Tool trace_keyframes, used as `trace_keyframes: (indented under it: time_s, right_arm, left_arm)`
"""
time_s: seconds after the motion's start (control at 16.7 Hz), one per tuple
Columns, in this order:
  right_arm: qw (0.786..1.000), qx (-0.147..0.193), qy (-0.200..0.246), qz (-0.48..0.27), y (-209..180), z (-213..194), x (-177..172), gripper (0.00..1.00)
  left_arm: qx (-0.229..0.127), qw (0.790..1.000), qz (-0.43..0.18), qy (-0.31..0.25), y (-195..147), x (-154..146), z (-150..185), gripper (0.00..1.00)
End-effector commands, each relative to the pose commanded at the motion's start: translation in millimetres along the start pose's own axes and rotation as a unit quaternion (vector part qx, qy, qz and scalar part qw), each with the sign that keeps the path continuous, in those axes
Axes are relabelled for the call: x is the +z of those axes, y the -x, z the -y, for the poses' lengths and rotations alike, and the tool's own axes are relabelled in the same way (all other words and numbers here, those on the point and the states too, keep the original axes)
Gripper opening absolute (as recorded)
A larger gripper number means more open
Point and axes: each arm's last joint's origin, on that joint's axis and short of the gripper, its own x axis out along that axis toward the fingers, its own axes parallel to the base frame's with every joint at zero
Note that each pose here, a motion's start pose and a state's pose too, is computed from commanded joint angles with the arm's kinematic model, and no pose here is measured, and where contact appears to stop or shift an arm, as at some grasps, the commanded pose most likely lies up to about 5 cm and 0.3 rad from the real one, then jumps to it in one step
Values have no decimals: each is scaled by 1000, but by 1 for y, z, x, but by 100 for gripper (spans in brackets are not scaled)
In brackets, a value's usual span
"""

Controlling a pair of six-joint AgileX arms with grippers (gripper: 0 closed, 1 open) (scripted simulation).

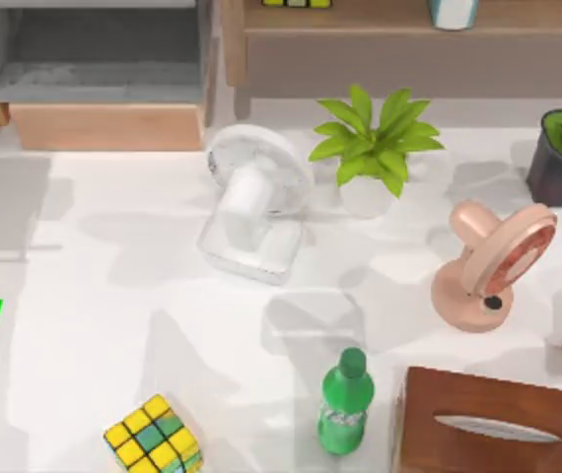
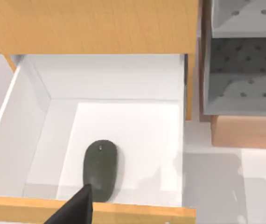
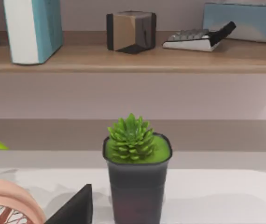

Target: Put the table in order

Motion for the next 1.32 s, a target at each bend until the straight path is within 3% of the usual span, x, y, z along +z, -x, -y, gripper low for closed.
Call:
trace_keyframes:
  time_s: [0.18,0.3,0.66,0.96,1.32]
  right_arm:
    - [1000,0,0,0,0,0,0,100]
    - [1000,0,0,0,0,0,0,100]
    - [1000,0,0,0,0,0,0,100]
    - [1000,0,0,0,0,0,0,100]
    - [1000,0,0,0,0,0,0,100]
  left_arm:
    - [5,993,-117,-5,-73,42,-25,100]
    - [3,981,-195,-4,-130,50,-43,100]
    - [-25,926,-378,9,-271,8,-88,100]
    - [-52,900,-433,9,-320,-25,-93,100]
    - [-58,898,-435,6,-326,-27,-91,100]
